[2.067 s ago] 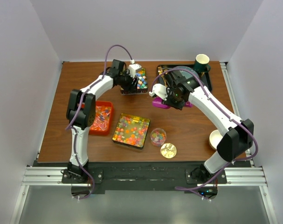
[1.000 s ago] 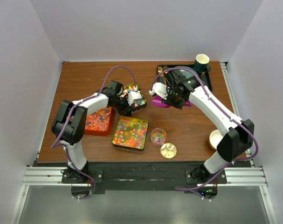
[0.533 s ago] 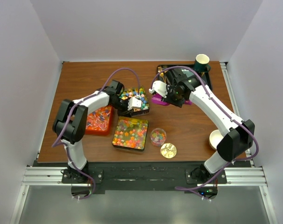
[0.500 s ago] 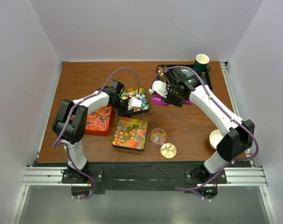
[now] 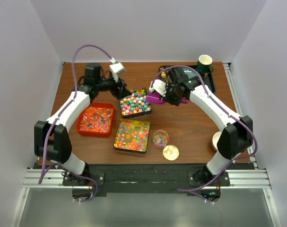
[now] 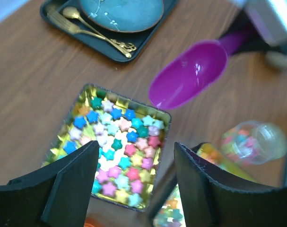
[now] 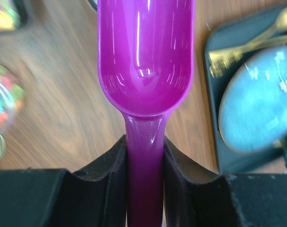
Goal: Pack the candies
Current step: Move the storage box to the center of the board, then scoop the fake candies from the storage box.
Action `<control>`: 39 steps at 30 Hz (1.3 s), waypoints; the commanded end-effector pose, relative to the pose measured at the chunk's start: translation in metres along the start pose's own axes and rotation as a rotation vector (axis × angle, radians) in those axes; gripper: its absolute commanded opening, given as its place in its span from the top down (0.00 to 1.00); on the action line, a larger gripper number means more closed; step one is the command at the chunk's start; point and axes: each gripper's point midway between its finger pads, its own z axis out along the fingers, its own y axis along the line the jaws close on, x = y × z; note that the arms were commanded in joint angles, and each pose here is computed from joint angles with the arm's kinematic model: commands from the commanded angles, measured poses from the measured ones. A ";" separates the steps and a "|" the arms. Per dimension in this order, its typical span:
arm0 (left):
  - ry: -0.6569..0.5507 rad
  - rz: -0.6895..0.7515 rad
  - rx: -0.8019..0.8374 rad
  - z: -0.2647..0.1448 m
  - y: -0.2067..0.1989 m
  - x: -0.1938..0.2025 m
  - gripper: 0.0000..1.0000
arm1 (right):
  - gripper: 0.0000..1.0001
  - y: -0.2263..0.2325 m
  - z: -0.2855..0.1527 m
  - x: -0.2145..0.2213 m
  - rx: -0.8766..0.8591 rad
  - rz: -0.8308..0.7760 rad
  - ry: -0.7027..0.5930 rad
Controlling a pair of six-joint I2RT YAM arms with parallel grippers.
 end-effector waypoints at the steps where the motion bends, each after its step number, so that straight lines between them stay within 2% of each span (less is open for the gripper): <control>1: -0.117 -0.387 0.166 -0.015 -0.008 -0.004 0.32 | 1.00 -0.001 -0.023 -0.062 0.035 -0.058 -0.316; 4: -0.104 -0.450 0.324 -0.016 -0.027 0.000 0.33 | 1.00 0.008 -0.018 -0.077 0.033 -0.096 -0.349; 5: -0.094 -0.516 0.338 -0.015 -0.029 0.002 0.34 | 1.00 0.008 -0.015 -0.083 0.042 -0.116 -0.354; 15: -0.093 -0.604 0.352 -0.002 -0.019 0.012 0.37 | 1.00 0.013 -0.008 -0.116 0.042 -0.169 -0.409; 19: -0.088 -0.611 0.362 0.003 -0.019 0.015 0.46 | 1.00 0.018 -0.008 -0.123 0.041 -0.179 -0.420; 24: -0.072 -0.622 0.388 0.007 -0.025 0.020 0.64 | 1.00 0.023 -0.002 -0.128 0.041 -0.196 -0.425; 27: -0.064 -0.627 0.414 0.009 -0.030 0.020 0.82 | 1.00 0.025 0.001 -0.133 0.036 -0.200 -0.433; 28: -0.063 -0.628 0.418 0.008 -0.031 0.019 0.97 | 1.00 0.029 0.003 -0.134 0.018 -0.202 -0.430; 29: -0.063 -0.627 0.420 0.007 -0.031 0.019 1.00 | 1.00 0.033 0.004 -0.133 -0.006 -0.201 -0.427; 30: -0.063 -0.624 0.418 0.007 -0.031 0.019 1.00 | 0.95 0.036 0.004 -0.133 -0.030 -0.192 -0.420; 32: -0.067 -0.614 0.410 0.005 -0.030 0.020 1.00 | 0.75 0.037 -0.003 -0.129 -0.079 -0.107 -0.408; 34: -0.065 -0.617 0.407 0.004 -0.030 0.025 1.00 | 0.51 0.029 -0.012 -0.117 -0.117 -0.023 -0.421; 35: -0.068 -0.612 0.411 0.003 -0.030 0.026 1.00 | 0.46 0.031 -0.024 -0.119 -0.143 -0.010 -0.468; 39: -0.076 -0.609 0.415 0.002 -0.032 0.027 1.00 | 0.45 0.034 -0.042 -0.105 -0.186 -0.027 -0.515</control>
